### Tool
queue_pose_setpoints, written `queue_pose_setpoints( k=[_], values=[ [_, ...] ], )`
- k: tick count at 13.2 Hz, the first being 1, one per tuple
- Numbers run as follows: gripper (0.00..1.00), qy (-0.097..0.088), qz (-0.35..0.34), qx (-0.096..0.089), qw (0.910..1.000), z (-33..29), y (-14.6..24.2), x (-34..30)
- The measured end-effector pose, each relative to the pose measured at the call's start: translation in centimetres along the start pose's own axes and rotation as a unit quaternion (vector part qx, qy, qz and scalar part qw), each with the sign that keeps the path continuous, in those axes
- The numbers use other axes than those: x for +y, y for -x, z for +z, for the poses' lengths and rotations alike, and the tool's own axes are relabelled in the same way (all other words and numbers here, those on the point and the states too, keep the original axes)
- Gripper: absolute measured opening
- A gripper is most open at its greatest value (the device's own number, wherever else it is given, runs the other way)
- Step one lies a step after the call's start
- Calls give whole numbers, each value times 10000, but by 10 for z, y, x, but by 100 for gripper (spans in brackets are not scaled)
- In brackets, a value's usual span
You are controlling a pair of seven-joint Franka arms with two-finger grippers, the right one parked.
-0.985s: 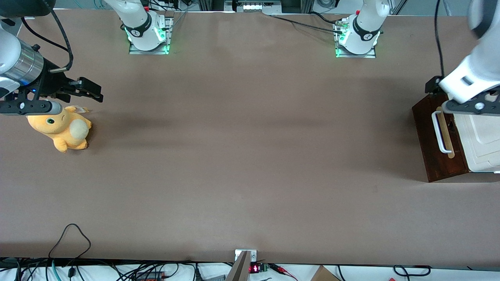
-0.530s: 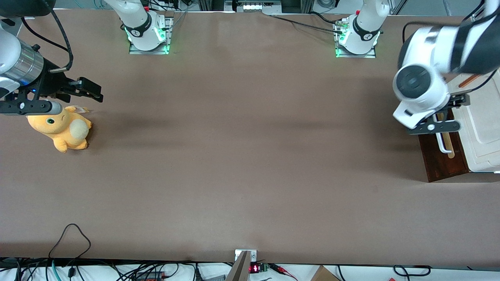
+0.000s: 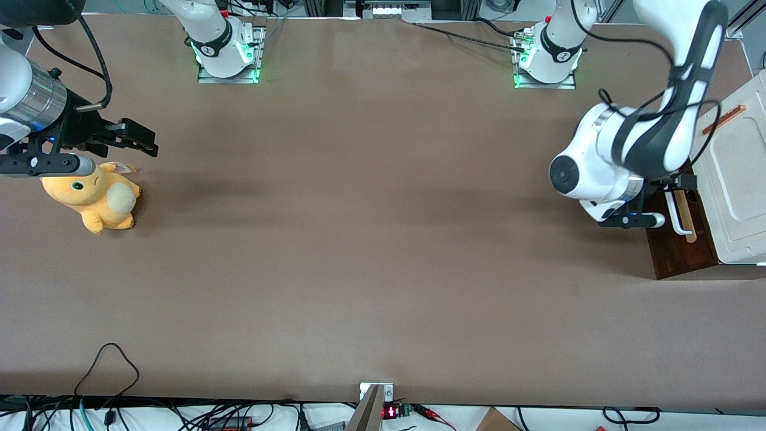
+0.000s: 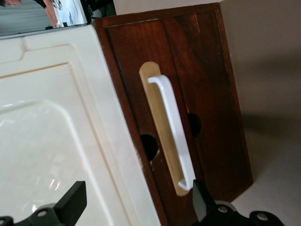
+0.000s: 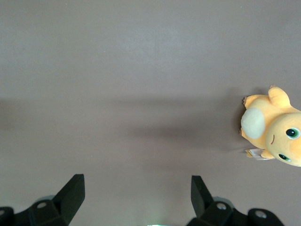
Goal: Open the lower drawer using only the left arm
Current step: 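Lower the open left gripper toward the white drawer handle, then close the left gripper around the white bar handle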
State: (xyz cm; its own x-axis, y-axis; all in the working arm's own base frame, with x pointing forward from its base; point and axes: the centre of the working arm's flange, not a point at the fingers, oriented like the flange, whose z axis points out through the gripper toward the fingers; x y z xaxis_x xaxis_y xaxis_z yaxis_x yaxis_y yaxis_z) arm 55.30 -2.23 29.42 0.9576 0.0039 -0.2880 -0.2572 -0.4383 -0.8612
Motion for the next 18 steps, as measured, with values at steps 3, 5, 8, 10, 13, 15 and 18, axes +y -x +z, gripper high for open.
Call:
queue_pose_setpoints(
  k=[3,5,8,10,13,15,18],
  values=[
    [99,-300,130,21,9995,22,-12,22],
    [99,-475,187,28,9987,42,-19,27],
    [98,-465,170,86,9987,66,-26,25],
    [98,-440,155,87,9989,71,-27,24],
    [96,-412,186,85,9989,75,-27,27],
    [94,-400,194,57,9990,81,-28,35],
    [93,-436,148,57,9989,84,-27,43]
  ],
)
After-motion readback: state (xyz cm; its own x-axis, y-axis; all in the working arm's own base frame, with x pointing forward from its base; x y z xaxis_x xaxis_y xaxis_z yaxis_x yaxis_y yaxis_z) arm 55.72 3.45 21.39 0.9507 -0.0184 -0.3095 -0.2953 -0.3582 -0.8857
